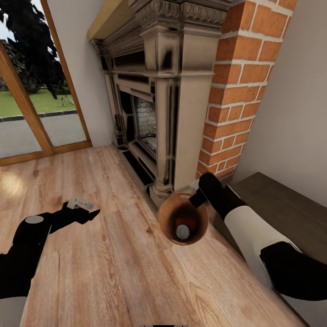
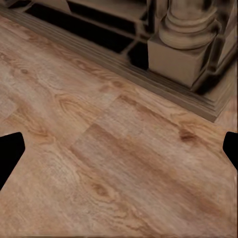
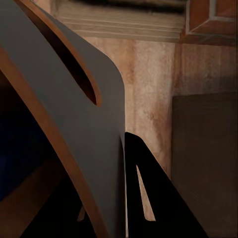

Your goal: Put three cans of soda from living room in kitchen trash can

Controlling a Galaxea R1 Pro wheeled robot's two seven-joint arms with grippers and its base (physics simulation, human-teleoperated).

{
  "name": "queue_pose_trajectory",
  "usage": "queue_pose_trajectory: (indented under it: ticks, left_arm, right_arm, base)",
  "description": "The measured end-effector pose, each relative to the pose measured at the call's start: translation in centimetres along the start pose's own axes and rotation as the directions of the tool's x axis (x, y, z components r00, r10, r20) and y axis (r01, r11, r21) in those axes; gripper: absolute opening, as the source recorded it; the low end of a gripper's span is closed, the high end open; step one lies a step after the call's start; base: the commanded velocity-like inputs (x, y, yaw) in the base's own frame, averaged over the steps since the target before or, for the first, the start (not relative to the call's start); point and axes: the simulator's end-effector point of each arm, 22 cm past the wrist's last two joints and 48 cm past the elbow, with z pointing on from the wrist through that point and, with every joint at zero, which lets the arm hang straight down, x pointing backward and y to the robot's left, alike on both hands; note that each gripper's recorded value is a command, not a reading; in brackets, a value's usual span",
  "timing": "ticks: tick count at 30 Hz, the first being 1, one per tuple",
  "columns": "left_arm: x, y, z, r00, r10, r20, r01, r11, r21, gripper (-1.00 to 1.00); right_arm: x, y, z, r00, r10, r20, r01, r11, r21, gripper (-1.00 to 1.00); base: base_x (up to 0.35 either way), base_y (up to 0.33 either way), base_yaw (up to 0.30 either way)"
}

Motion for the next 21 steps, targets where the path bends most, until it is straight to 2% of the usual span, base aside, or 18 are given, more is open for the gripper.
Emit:
queue_pose_trajectory:
  ticks: [6,7,8,9,10,12,13,14,15,16,17,19,20,21]
  left_arm:
    - [2.4,-0.7,0.0,0.999,-0.045,-0.011,0.045,0.998,0.046,1.0]
    - [5.3,-5.4,-1.2,0.983,-0.176,-0.05,0.183,0.929,0.322,1.0]
    - [5.1,-7.9,-2.5,0.975,-0.214,-0.053,0.214,0.864,0.456,1.0]
    - [5.3,-6.9,-2.6,0.963,-0.265,-0.046,0.258,0.856,0.448,1.0]
    - [6.1,-3.3,-2.9,0.929,-0.369,-0.017,0.347,0.857,0.38,1.0]
    - [6.5,-0.8,-3.0,0.912,-0.411,0.008,0.388,0.867,0.311,1.0]
    - [6.8,0.5,-3.0,0.904,-0.428,0.021,0.407,0.873,0.268,1.0]
    - [7.5,3.3,-3.0,0.89,-0.454,0.05,0.441,0.882,0.167,1.0]
    - [7.9,4.8,-3.0,0.882,-0.466,0.069,0.458,0.882,0.111,1.0]
    - [8.5,8.8,-3.5,0.861,-0.49,0.138,0.499,0.866,-0.038,1.0]
    - [8.6,10.0,-3.8,0.851,-0.497,0.167,0.515,0.853,-0.085,1.0]
    - [8.2,13.7,-5.1,0.822,-0.505,0.262,0.559,0.803,-0.205,1.0]
    - [8.0,14.7,-5.7,0.813,-0.503,0.292,0.571,0.785,-0.238,1.0]
    - [7.9,15.1,-5.9,0.81,-0.502,0.303,0.576,0.778,-0.251,1.0]
  right_arm:
    - [2.1,-0.1,1.3,0.999,0.005,-0.035,-0.005,1.0,0.019,-1.0]
    - [2.2,0.1,1.4,0.999,0.005,-0.033,-0.005,1.0,0.014,-1.0]
    - [2.1,0.4,1.4,1.0,0.011,-0.029,-0.011,1.0,0.002,-1.0]
    - [2.0,0.8,1.4,1.0,0.021,-0.022,-0.022,1.0,-0.017,-1.0]
    - [1.9,1.4,1.4,0.999,0.037,-0.015,-0.038,0.998,-0.046,-1.0]
    - [1.2,3.1,1.3,0.997,0.079,0.009,-0.077,0.989,-0.126,-1.0]
    - [0.6,4.3,1.1,0.994,0.11,0.024,-0.104,0.978,-0.182,-1.0]
    - [0.0,5.7,0.7,0.988,0.15,0.035,-0.137,0.958,-0.252,-1.0]
    - [-0.4,7.1,0.3,0.982,0.184,0.035,-0.164,0.935,-0.315,-1.0]
    - [-0.8,7.7,0.0,0.978,0.203,0.041,-0.176,0.921,-0.347,-1.0]
    - [-0.8,7.6,0.0,0.979,0.201,0.042,-0.175,0.923,-0.343,-1.0]
    - [0.0,6.0,0.7,0.987,0.155,0.032,-0.141,0.955,-0.261,-1.0]
    - [0.2,5.0,1.0,0.991,0.129,0.034,-0.119,0.969,-0.217,-1.0]
    - [0.4,4.5,1.0,0.993,0.116,0.034,-0.108,0.975,-0.193,-1.0]
  base:
    - [0.001,0.0,0.0]
    - [0.011,0.0,0.0]
    - [0.012,0.0,0.0]
    - [0.004,0.0,0.0]
    - [0.003,0.0,0.0]
    - [0.002,0.0,0.0]
    - [0.001,0.0,0.0]
    - [0.001,0.0,0.0]
    - [0.0,0.0,0.0]
    - [0.0,0.0,0.0]
    - [0.0,0.0,0.0]
    - [0.0,0.0,0.0]
    - [0.0,0.0,0.0]
    - [0.0,0.0,0.0]
